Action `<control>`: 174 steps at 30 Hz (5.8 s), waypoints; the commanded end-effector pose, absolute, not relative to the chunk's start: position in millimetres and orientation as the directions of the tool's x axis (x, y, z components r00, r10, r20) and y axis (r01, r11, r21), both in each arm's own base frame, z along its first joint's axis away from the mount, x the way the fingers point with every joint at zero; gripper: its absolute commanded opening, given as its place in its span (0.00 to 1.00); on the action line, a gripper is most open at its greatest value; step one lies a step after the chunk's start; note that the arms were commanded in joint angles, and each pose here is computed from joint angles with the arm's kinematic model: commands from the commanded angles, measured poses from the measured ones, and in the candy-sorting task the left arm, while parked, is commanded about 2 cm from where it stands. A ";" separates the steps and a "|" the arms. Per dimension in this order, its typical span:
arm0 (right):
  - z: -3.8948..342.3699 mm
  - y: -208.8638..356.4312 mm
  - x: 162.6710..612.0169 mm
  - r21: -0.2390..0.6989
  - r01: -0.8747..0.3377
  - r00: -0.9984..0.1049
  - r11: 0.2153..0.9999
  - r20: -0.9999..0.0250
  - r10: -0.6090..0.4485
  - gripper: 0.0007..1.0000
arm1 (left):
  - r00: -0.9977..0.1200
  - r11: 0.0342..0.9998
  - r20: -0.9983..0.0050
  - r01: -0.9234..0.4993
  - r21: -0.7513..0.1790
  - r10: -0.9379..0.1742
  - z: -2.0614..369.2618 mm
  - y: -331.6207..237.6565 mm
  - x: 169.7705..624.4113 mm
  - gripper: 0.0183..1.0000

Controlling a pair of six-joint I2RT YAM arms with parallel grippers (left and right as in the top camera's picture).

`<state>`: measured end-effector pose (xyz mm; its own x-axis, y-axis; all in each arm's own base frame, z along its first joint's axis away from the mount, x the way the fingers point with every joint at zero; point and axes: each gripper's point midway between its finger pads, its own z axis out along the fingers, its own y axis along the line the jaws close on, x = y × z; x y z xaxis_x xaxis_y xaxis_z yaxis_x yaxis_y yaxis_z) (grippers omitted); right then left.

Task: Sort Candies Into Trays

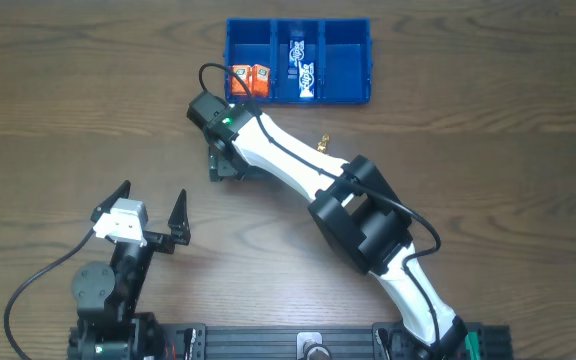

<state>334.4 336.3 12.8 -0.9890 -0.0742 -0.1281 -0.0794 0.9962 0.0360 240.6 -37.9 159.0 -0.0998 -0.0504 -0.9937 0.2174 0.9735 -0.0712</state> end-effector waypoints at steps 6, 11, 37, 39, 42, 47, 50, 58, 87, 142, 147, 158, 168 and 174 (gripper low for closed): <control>1.7 335.4 331.7 0.016 -0.061 -0.991 0.998 -0.118 -0.059 0.83 | -0.144 0.971 -0.988 0.226 -0.084 -0.052 142.9 -39.5 239.9 1.00; -7.9 334.5 330.8 0.006 -0.058 -0.993 0.998 -0.106 -0.057 0.73 | -0.144 0.971 -0.988 0.226 -0.084 -0.052 142.9 -39.5 239.9 1.00; 39.3 321.2 353.5 0.014 -0.023 -0.983 1.000 -0.180 -0.020 0.19 | -0.144 0.971 -0.988 0.226 -0.084 -0.052 142.9 -39.5 239.9 1.00; 91.8 305.3 375.0 0.036 -0.039 -0.958 0.999 -0.284 -0.028 0.18 | -0.144 0.971 -0.988 0.226 -0.084 -0.052 142.9 -39.5 239.9 1.00; 153.6 267.5 407.1 0.045 -0.016 -0.907 0.999 -0.421 0.004 0.18 | -0.144 0.971 -0.988 0.226 -0.083 -0.051 142.9 -39.5 239.9 1.00; 197.2 187.2 467.0 -0.038 0.074 -0.814 0.997 -0.579 0.038 0.19 | -0.144 0.971 -0.988 0.226 -0.084 -0.052 142.9 -39.5 239.9 1.00; 199.1 161.4 490.6 -0.079 0.078 -0.788 0.994 -0.615 0.012 0.19 | -0.144 0.971 -0.988 0.226 -0.084 -0.052 142.9 -39.5 239.9 1.00; 156.0 127.4 514.7 -0.058 0.113 -0.831 0.992 -0.553 0.062 0.19 | -0.144 0.971 -0.988 0.226 -0.084 -0.052 142.9 -39.5 239.9 1.00; 103.7 131.0 523.0 -0.031 0.098 -0.877 0.995 -0.476 0.071 1.00 | -0.144 0.971 -0.988 0.226 -0.084 -0.052 142.9 -39.5 239.9 1.00; -8.8 175.3 338.6 -0.026 0.025 -0.999 0.999 -0.041 0.024 0.55 | -0.144 0.971 -0.988 0.226 -0.084 -0.052 142.9 -39.5 239.9 1.00; -8.7 173.9 339.1 -0.034 0.027 -0.999 0.999 -0.044 0.026 0.43 | -0.144 0.971 -0.988 0.226 -0.084 -0.052 142.9 -39.5 239.9 1.00; -8.3 167.4 341.5 -0.069 0.030 -0.998 0.997 -0.060 0.026 0.26 | -0.144 0.971 -0.988 0.226 -0.084 -0.052 142.9 -39.5 239.9 1.00; 46.4 165.5 348.3 -0.050 0.034 -0.984 0.998 -0.178 0.024 0.18 | -0.144 0.971 -0.988 0.226 -0.084 -0.052 142.9 -39.5 239.9 1.00; 147.4 149.0 372.1 -0.058 0.078 -0.900 0.995 -0.434 0.045 0.18 | -0.144 0.971 -0.988 0.226 -0.084 -0.052 142.9 -39.5 239.9 1.00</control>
